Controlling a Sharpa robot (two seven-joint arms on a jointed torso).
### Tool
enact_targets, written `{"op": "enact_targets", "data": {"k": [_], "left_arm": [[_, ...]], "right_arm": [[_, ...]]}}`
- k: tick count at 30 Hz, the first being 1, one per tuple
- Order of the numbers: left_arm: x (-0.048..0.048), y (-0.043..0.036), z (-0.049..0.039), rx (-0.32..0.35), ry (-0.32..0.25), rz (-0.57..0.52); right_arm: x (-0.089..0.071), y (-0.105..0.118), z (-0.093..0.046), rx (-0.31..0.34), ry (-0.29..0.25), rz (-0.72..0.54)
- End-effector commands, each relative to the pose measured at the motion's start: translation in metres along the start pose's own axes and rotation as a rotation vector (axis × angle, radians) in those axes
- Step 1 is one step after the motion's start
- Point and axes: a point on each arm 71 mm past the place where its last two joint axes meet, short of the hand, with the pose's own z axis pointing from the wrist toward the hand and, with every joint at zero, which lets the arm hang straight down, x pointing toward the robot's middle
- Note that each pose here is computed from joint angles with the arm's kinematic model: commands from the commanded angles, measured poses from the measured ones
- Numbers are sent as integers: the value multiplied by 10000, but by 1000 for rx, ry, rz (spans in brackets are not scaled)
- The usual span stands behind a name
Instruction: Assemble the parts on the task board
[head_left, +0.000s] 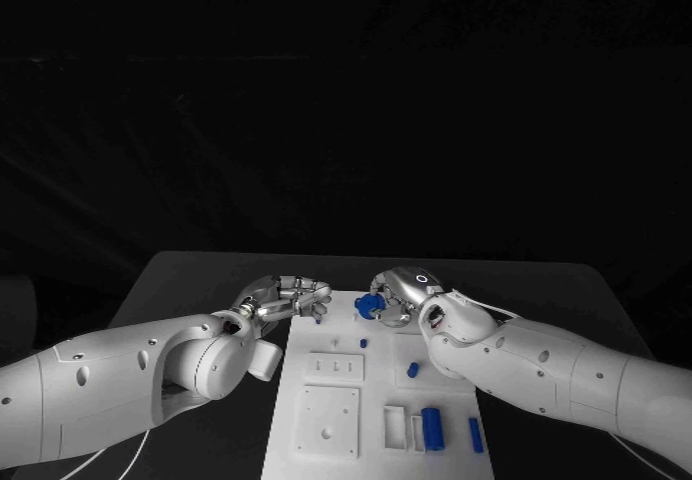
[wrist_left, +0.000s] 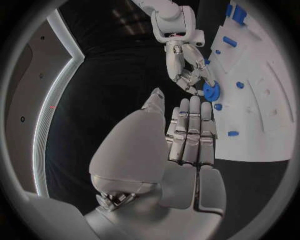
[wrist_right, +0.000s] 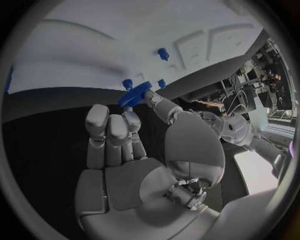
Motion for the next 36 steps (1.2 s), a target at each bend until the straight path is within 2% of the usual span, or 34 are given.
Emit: {"op": "enact_targets", "data": {"k": [1,6,19,27,36], "left_arm": [[25,-15,6,12,15,2],[29,-15,12,12,16,2],[39,-15,24,12,17,3],[54,-15,33,12,21,3],[59,-14,42,12,22,3]], "right_arm": [[7,53,20,-15,-8,-10],[51,153,62,-26,1,-6],[182,225,106,-23,37,-17],[279,219,105,-14,55,-24],[316,198,118,-2,66,-29]]}}
